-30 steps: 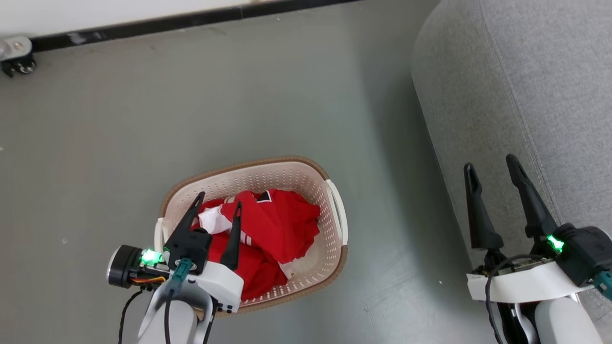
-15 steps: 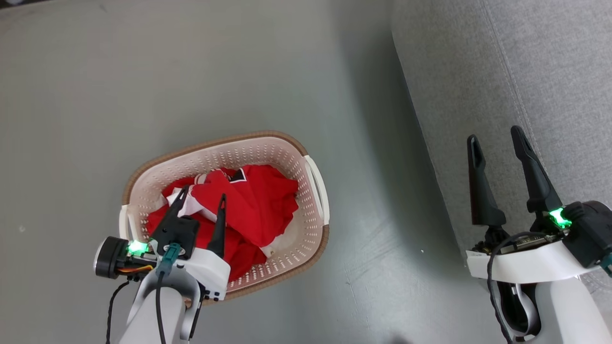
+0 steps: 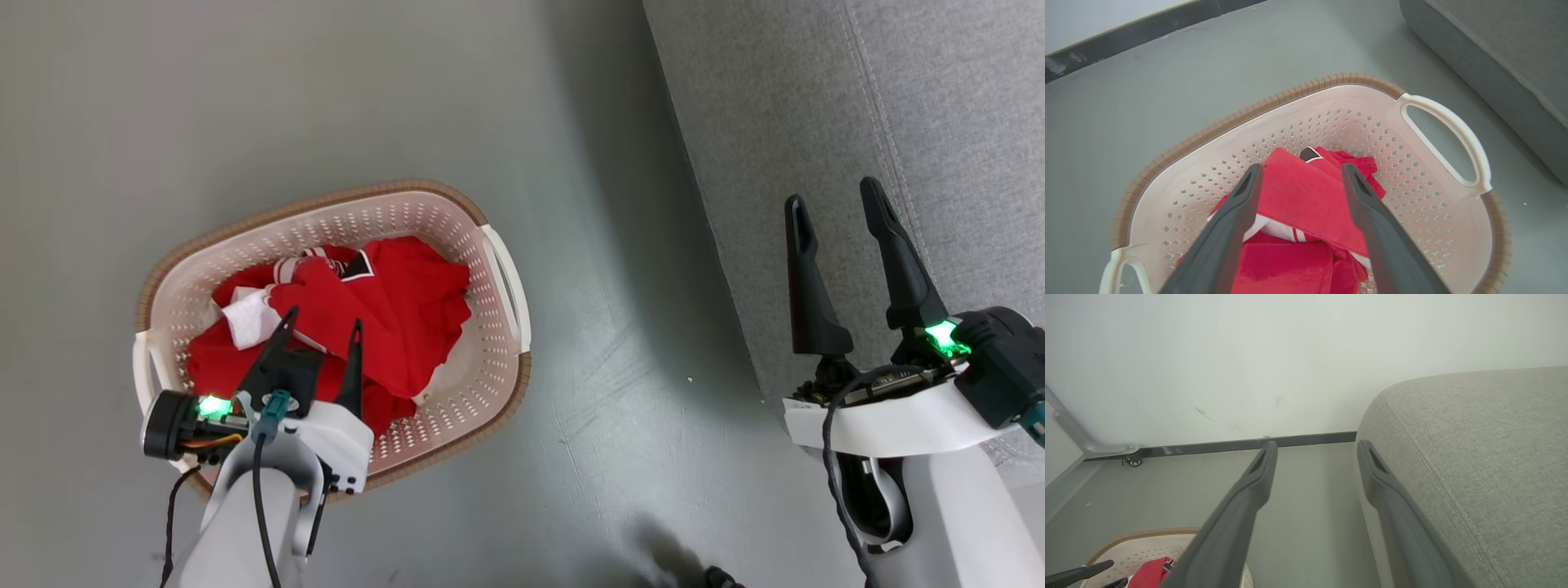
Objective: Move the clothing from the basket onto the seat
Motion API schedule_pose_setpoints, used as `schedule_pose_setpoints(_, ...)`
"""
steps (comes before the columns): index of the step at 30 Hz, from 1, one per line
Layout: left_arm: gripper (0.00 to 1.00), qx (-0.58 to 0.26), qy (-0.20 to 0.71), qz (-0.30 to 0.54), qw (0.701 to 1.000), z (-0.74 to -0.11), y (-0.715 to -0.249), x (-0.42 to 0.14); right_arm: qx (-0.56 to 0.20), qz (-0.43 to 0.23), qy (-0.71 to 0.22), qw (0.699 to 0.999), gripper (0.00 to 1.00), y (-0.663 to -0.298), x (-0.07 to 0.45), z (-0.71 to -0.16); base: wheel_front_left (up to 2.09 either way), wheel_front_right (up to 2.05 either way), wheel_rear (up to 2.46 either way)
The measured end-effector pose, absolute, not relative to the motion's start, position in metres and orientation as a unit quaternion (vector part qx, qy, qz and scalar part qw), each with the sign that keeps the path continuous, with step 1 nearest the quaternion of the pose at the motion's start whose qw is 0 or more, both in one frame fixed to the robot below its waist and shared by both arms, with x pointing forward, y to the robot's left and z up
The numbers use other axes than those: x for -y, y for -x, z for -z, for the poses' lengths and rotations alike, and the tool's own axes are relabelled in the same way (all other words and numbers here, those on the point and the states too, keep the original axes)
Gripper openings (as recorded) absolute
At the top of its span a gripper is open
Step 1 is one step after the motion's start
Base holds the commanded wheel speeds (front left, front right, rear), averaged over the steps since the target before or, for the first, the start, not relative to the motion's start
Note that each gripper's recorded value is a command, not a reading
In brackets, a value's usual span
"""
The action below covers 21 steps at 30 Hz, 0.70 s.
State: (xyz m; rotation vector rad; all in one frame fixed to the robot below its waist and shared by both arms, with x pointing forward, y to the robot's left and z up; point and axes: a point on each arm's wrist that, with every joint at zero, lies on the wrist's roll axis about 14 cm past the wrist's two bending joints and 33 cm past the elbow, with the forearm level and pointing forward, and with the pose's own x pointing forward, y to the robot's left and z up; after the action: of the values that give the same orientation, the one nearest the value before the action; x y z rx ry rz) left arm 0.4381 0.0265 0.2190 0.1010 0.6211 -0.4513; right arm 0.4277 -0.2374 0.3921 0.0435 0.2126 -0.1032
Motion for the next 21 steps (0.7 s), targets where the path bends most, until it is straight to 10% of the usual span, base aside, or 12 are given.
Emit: schedule_pose_setpoints(21,1.00,-0.348,-0.055,0.222,0.909,-0.171,-0.449,-0.011,-0.140,0.062,-0.022,0.988,1.00,-0.433,0.247,-0.362,0.00,0.00,0.00)
